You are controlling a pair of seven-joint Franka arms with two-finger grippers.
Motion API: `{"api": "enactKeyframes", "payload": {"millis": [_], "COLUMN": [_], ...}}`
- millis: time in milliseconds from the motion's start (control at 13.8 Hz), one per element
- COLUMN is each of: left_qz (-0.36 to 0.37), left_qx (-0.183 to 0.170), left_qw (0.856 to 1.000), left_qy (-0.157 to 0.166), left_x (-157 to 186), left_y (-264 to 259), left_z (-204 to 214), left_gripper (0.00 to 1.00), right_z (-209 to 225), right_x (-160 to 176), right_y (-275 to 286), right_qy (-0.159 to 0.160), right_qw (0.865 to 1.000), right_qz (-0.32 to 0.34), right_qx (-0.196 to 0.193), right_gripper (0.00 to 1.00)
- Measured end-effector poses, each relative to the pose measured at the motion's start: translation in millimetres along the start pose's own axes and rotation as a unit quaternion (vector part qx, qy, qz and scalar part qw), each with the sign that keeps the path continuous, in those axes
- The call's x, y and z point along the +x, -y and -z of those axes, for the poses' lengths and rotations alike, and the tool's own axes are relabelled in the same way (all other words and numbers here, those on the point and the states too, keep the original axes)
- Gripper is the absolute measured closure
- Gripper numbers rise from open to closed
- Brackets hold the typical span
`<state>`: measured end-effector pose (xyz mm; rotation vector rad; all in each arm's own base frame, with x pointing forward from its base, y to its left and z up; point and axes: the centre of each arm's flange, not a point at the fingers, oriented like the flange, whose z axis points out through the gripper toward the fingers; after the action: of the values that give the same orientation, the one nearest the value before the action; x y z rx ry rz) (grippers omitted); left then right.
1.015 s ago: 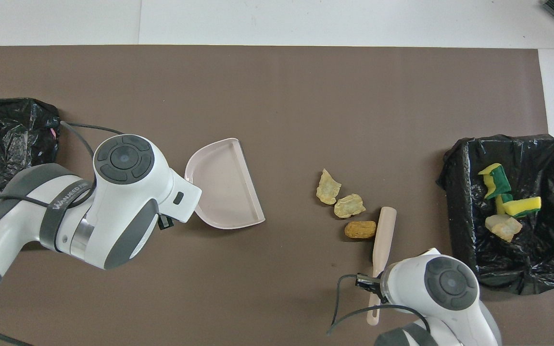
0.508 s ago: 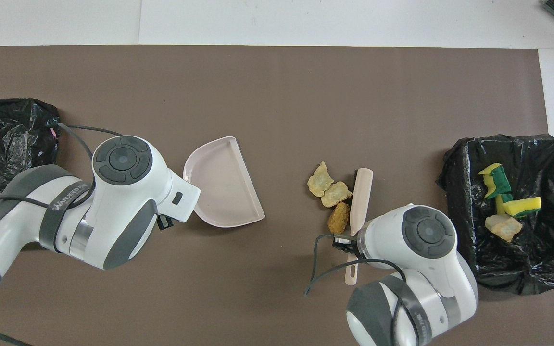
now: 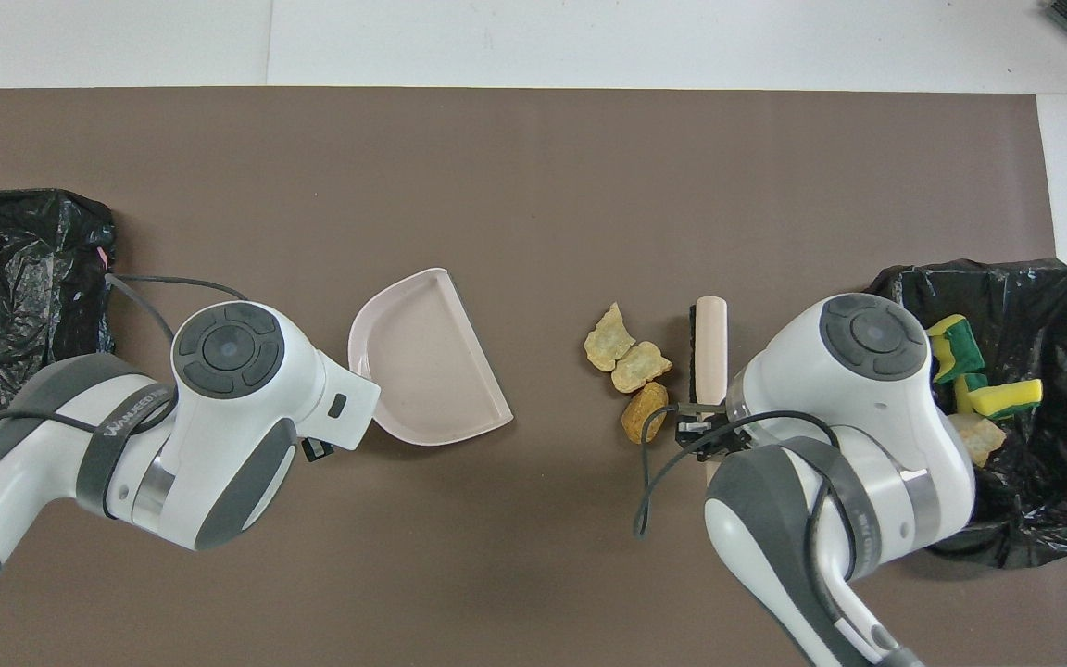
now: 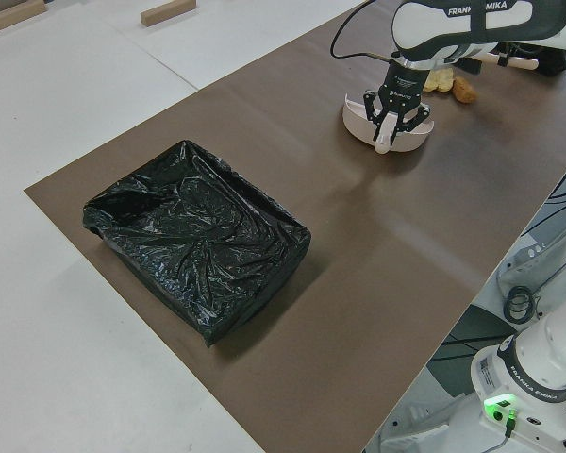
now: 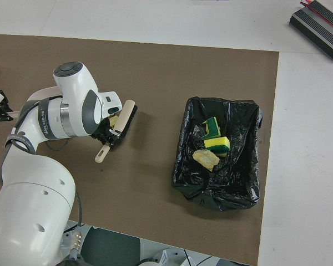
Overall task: Sweep and dump trash in bin
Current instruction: 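Sweep the crusts toward the dustpan with the brush in the right gripper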
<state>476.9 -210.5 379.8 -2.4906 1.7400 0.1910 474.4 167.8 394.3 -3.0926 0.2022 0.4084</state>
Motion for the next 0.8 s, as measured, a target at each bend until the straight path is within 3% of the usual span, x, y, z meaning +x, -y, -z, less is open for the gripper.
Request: {"api": "enactKeyframes", "payload": {"millis": [508,798], "left_qz": [0.011,0.012], "left_qx": [0.003,0.003], "left_qw": [1.0,1.0], "left_qy": [-0.003,-0.003], "left_x": [-3,-3], "left_y": [-4,-5], "left_z": [0,0], "left_gripper": [0.69,0.69], "right_z": [-24,-49], "right_x": [-37,-45], "right_y": [-1,5], "right_qy": [0.007,-0.015], "right_qw": [0.997,0.996], "right_qz": [0.07,0.083], "right_qx": [-0.031,-0.028], "right_gripper": [0.74,0.74]}}
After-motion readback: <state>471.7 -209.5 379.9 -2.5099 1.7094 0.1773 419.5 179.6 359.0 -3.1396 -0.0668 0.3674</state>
